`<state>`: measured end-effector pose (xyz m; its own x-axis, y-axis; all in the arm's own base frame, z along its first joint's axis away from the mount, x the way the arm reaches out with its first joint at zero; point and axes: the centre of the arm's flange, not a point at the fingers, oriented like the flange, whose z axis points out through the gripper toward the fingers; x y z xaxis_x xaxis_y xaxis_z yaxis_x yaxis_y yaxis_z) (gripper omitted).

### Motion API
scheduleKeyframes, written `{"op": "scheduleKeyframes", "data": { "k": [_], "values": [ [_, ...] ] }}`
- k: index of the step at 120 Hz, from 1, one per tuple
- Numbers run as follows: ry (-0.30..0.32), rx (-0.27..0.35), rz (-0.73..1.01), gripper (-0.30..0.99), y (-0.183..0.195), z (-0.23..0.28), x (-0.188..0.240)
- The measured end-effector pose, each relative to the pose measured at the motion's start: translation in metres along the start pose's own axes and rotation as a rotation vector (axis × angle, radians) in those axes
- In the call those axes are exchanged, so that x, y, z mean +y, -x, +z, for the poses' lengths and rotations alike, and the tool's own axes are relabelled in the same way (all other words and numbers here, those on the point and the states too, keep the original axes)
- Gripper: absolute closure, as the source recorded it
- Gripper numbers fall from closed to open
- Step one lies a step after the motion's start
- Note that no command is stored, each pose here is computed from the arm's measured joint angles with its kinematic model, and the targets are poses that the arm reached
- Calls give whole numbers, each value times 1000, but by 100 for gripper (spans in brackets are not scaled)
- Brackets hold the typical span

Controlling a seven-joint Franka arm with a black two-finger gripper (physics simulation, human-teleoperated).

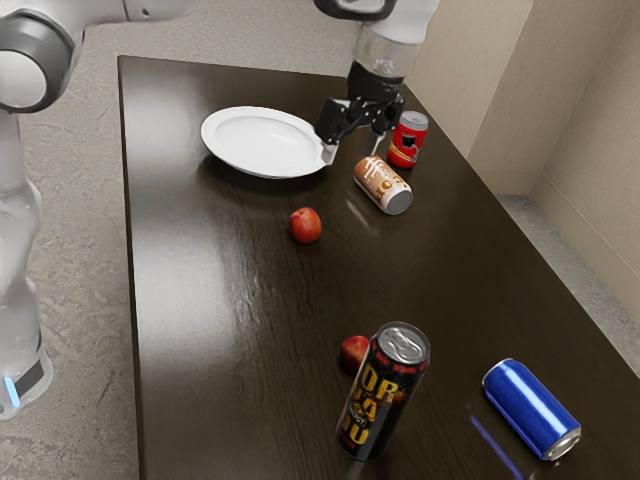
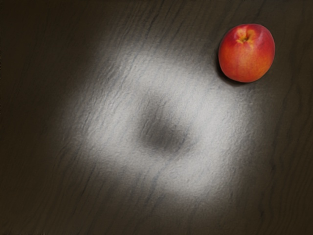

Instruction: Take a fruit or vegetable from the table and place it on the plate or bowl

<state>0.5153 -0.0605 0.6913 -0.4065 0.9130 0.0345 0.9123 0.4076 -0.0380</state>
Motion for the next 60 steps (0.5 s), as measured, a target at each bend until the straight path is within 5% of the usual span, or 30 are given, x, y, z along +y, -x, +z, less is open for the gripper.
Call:
{"op": "scheduleKeyframes", "data": {
  "k": [30,48,60],
  "values": [
    [-25,12,-58,0,-7,-1,-6],
    [-101,23,-59,0,-26,45,38],
    [-125,-35,-71,0,-75,109,45]
  ]
}}
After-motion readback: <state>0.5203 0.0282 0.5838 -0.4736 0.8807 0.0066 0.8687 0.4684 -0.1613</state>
